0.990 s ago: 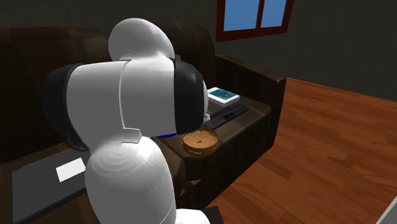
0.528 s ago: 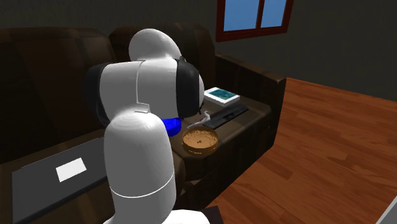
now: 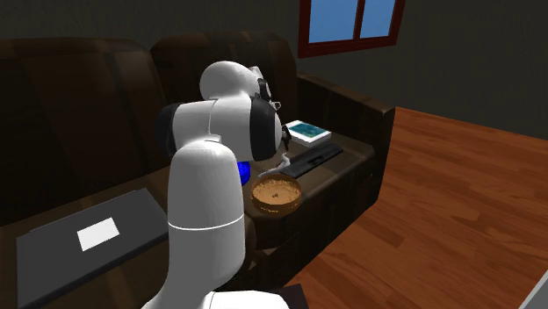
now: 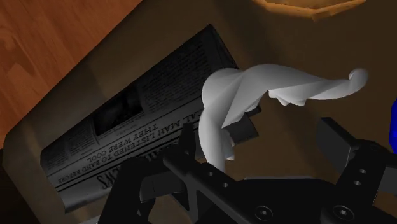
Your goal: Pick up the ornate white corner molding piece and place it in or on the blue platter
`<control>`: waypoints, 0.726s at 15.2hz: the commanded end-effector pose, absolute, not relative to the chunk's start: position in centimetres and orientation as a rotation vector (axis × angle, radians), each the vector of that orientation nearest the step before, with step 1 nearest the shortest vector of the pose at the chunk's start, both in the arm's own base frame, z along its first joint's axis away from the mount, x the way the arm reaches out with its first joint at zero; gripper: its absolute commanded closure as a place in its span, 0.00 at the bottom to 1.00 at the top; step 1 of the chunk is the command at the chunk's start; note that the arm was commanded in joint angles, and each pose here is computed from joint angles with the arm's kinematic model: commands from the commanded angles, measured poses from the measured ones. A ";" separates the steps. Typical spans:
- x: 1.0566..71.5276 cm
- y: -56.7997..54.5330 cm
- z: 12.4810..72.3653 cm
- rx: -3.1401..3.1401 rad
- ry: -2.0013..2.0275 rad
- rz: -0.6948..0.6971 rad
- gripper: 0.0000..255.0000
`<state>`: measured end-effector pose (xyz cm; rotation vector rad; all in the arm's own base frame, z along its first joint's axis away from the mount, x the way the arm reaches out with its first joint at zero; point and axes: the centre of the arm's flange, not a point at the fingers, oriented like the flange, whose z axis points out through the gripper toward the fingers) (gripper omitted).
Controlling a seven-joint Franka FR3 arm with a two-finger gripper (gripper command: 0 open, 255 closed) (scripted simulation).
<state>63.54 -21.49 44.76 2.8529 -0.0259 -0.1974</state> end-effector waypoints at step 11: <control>66.0 -25.5 40.0 2.837 -0.048 -0.192 0.00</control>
